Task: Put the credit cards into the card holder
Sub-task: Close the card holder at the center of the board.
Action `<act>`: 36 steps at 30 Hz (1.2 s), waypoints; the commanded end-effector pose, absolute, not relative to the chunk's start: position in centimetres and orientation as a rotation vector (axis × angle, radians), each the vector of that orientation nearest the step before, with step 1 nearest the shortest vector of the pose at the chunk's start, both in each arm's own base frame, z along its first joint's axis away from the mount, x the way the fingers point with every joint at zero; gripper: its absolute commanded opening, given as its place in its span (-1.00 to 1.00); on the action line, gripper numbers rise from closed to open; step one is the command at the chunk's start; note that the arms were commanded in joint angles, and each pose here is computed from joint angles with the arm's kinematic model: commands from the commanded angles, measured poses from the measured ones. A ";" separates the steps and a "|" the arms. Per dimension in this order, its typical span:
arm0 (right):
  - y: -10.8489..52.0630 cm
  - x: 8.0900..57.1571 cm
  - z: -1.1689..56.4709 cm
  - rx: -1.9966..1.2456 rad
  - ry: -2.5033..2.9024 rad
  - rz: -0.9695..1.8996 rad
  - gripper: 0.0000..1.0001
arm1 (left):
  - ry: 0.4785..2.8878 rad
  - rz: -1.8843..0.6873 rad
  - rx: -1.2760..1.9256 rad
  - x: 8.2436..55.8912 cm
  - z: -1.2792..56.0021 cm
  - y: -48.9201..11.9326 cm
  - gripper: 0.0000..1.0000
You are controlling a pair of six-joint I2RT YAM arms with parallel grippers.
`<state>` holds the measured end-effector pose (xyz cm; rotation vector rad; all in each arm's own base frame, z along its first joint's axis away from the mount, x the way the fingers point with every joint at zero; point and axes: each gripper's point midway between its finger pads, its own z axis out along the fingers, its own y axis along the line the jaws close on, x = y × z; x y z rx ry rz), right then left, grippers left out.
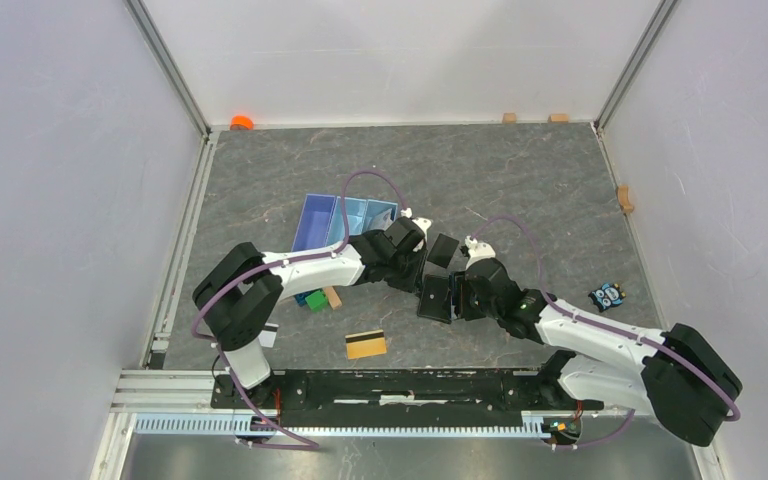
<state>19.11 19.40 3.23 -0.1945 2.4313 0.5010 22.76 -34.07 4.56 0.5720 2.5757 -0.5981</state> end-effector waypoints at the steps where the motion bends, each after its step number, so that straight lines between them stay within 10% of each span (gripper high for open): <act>1: 19.6 19.7 3.4 -0.164 2.414 0.503 0.05 | 2.495 -0.617 0.610 23.9 6.6 -34.8 -0.39; 36: 19.6 19.6 3.1 -0.177 2.430 0.492 0.05 | 2.477 -0.624 0.597 23.7 8.1 -34.4 -0.51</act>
